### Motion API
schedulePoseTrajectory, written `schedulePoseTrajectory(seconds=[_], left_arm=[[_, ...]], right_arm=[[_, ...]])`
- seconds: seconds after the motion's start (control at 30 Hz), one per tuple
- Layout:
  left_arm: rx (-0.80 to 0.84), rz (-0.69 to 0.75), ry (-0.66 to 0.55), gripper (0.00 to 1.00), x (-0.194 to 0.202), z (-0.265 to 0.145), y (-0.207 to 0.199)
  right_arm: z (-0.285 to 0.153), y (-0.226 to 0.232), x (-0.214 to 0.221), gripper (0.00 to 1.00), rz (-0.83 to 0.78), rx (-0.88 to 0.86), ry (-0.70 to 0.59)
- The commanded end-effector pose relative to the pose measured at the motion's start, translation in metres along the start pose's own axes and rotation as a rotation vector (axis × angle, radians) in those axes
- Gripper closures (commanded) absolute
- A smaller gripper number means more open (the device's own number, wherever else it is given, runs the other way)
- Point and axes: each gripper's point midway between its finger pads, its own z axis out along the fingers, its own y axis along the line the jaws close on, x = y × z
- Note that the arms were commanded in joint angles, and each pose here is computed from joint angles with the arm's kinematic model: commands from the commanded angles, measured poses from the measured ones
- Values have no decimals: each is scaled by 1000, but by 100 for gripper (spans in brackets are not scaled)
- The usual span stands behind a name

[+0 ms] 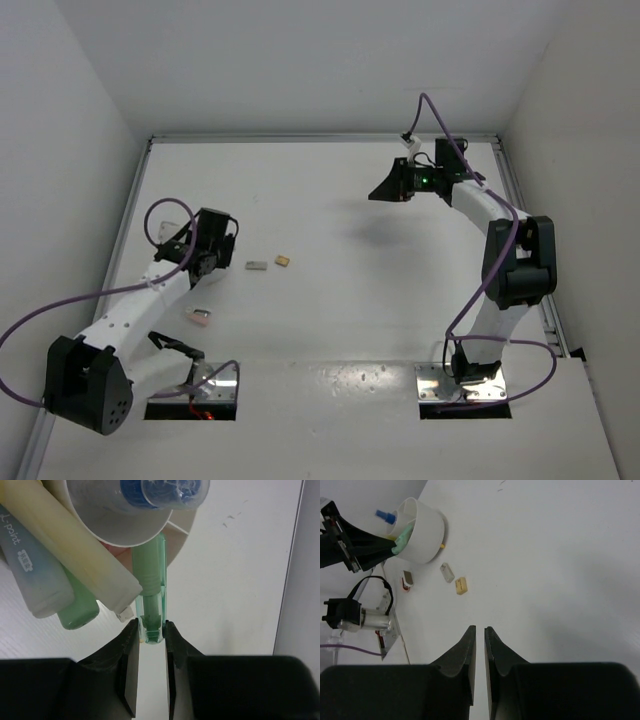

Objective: Sort the stationery into containers
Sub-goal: Place the stationery into the container

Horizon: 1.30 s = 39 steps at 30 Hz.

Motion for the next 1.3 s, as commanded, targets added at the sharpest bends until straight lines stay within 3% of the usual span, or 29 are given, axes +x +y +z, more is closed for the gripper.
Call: schedulePoseTrajectory(seconds=[0.0,0.3,0.5,0.77,0.97,1.07,1.1,1.13,1.17,1.2,1.23,1.27], left_arm=[[45,-29,86,91,11,-7,-7],[37,-61,81,86,2,-5,0],[54,-96,72,77,-10,-6,-4],[72,-98,34,50,-28,-8,-8],[89,-75,35,47,-31,-11,-11],[153,19,26,65,-31,-26,-29],[183,58,19,71,-31,-33,-37],[228,151,15,78,-30,-44,-49],[253,208,4,85,-30,-50,-56],[286,285,14,91,-23,-58,-62],[342,427,5,93,-21,-66,-74],[393,524,37,91,-9,-74,-79]], right_arm=[[-7,16,-16,88,-74,-34,-39],[-7,17,-16,88,-65,-34,-38],[-10,13,-13,88,-54,-27,-40],[-10,15,-13,88,-54,-36,-38],[-10,15,-13,88,-54,-36,-38],[-6,20,-16,82,-137,-47,-21],[-5,13,-2,77,-99,-30,33],[-1,19,-8,73,-147,-44,55],[9,23,-1,64,-225,-71,98],[10,27,17,57,-180,-81,181],[21,20,16,52,-218,-71,227],[36,27,27,38,-302,-95,286]])
